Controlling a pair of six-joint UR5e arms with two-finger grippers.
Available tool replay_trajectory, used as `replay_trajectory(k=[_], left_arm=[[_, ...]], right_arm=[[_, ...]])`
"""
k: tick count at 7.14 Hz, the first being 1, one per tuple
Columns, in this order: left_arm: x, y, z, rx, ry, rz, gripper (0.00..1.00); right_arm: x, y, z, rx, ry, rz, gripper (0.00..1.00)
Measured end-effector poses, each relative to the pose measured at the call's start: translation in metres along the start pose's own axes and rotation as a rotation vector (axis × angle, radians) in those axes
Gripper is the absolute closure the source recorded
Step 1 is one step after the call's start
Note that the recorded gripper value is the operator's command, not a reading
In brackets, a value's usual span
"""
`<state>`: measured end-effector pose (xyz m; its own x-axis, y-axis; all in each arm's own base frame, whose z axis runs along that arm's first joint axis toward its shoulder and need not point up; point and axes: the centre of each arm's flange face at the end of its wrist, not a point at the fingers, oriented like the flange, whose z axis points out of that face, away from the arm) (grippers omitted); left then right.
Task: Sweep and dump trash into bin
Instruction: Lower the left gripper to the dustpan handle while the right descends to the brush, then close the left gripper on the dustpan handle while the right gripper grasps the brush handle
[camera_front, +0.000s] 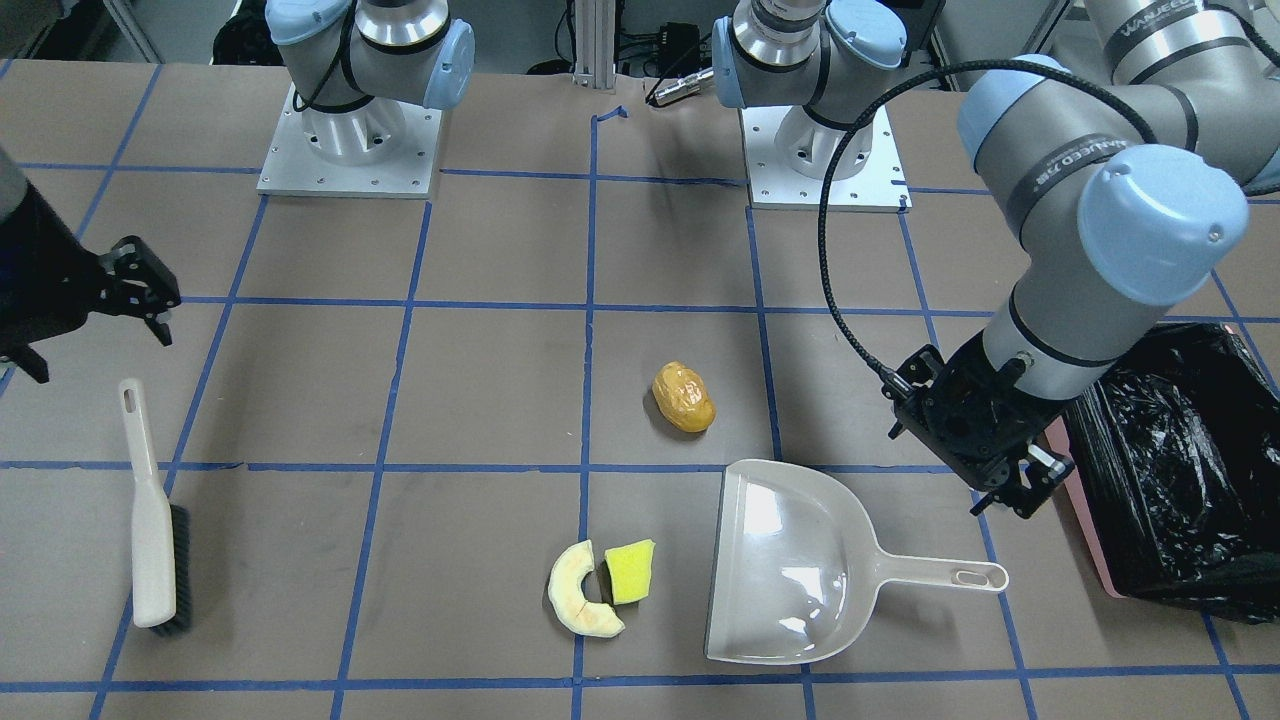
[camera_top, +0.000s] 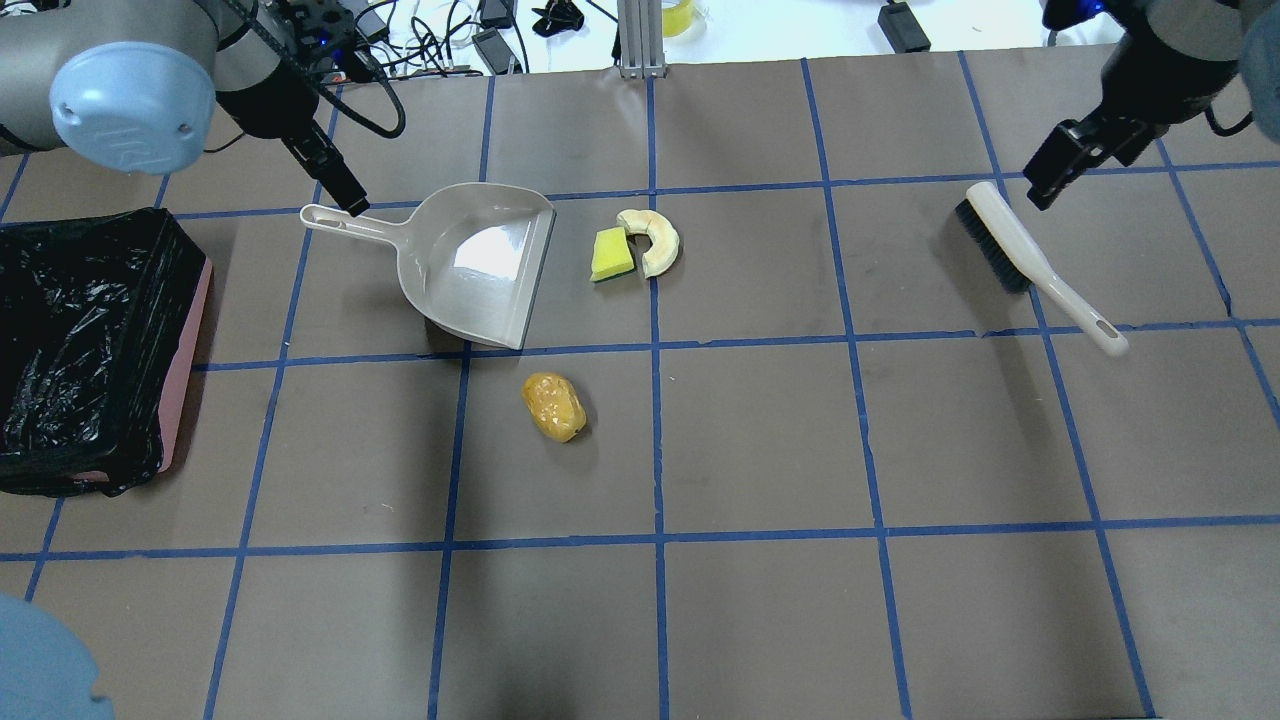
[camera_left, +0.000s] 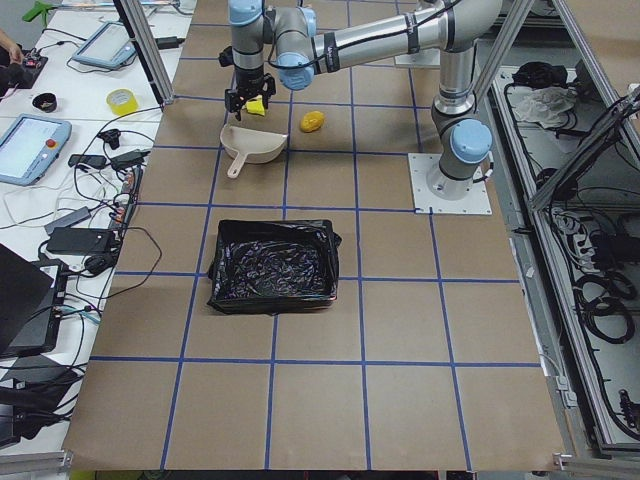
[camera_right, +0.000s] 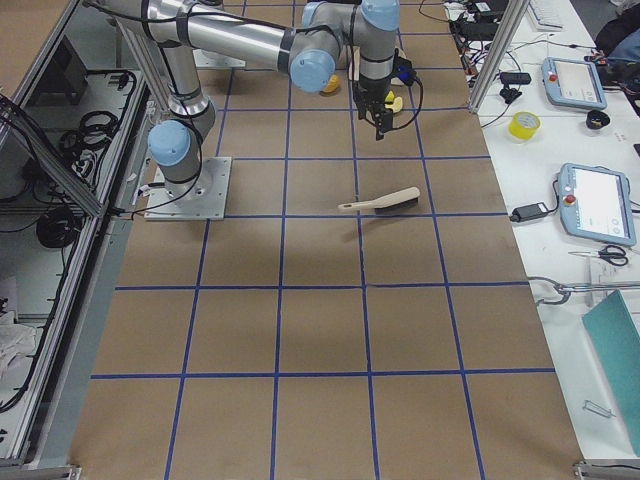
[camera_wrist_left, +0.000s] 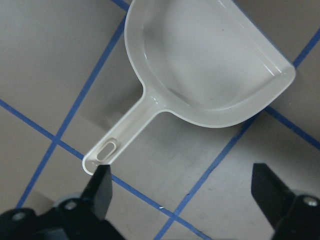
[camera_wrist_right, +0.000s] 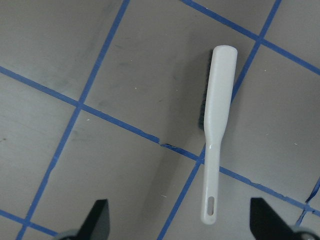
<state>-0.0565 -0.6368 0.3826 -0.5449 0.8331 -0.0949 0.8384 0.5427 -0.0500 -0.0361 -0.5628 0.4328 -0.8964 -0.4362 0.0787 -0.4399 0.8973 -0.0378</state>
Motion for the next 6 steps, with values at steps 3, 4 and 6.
replay_trajectory(k=[3, 4, 6], left_arm=[[-0.05, 0.006, 0.057, 0.01, -0.024, 0.347, 0.02], [-0.057, 0.006, 0.072, 0.008, -0.01, 0.423, 0.0], [-0.06, 0.005, 0.1, 0.002, 0.032, 0.474, 0.0]], right_arm=[[0.051, 0.0, 0.068, -0.034, -0.026, -0.083, 0.0], [0.056, -0.003, 0.09, -0.038, -0.027, -0.106, 0.0], [0.059, -0.005, 0.124, -0.06, -0.038, -0.121, 0.0]])
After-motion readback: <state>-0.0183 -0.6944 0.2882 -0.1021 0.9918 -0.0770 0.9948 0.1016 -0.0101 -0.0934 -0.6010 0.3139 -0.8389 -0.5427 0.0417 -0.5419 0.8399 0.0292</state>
